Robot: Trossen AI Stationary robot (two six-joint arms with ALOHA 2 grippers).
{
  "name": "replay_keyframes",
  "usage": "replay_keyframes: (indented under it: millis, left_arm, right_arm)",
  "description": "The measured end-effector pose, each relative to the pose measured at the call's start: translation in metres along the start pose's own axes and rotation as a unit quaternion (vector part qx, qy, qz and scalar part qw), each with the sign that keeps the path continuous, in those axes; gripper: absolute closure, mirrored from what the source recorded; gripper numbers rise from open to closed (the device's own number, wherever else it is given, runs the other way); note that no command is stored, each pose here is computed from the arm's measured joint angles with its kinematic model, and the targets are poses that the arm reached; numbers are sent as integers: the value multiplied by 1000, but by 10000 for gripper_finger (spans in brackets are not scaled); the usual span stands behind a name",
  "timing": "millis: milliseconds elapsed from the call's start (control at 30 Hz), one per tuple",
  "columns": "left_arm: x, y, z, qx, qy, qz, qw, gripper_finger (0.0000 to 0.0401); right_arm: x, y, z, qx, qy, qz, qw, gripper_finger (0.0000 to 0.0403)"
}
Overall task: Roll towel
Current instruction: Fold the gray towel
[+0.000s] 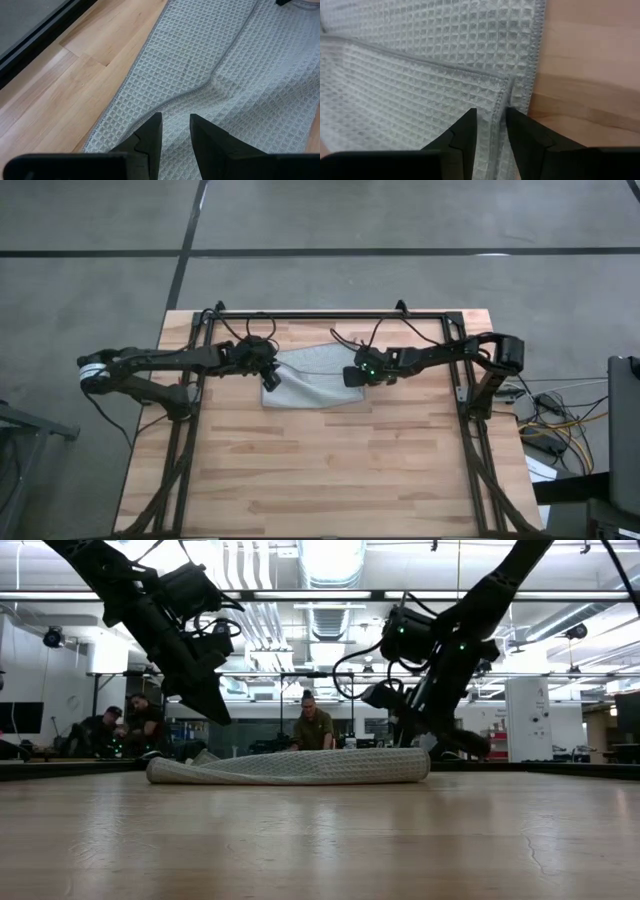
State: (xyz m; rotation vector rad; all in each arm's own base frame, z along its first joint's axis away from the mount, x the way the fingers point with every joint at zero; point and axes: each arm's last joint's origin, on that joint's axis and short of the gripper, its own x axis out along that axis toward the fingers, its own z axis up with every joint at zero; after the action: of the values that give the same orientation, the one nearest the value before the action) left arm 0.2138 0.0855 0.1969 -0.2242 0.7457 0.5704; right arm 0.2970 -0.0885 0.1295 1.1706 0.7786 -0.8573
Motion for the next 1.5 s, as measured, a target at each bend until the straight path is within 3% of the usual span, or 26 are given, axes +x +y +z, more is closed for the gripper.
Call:
replay_keyframes:
  millis: [467, 1067, 1500]
  left_arm:
    - [0, 0, 0, 0, 1, 1, 1000, 297]
    - [0, 0, 0, 0, 1, 1, 1000, 298]
    - [0, 0, 0, 0, 1, 1, 1000, 297]
  right_arm:
    - [2, 2, 1, -13, -7, 10, 1000, 293]
    - [2, 0, 0, -15, -5, -1, 1000, 390]
    - [-6, 4, 3, -21, -15, 18, 1000, 394]
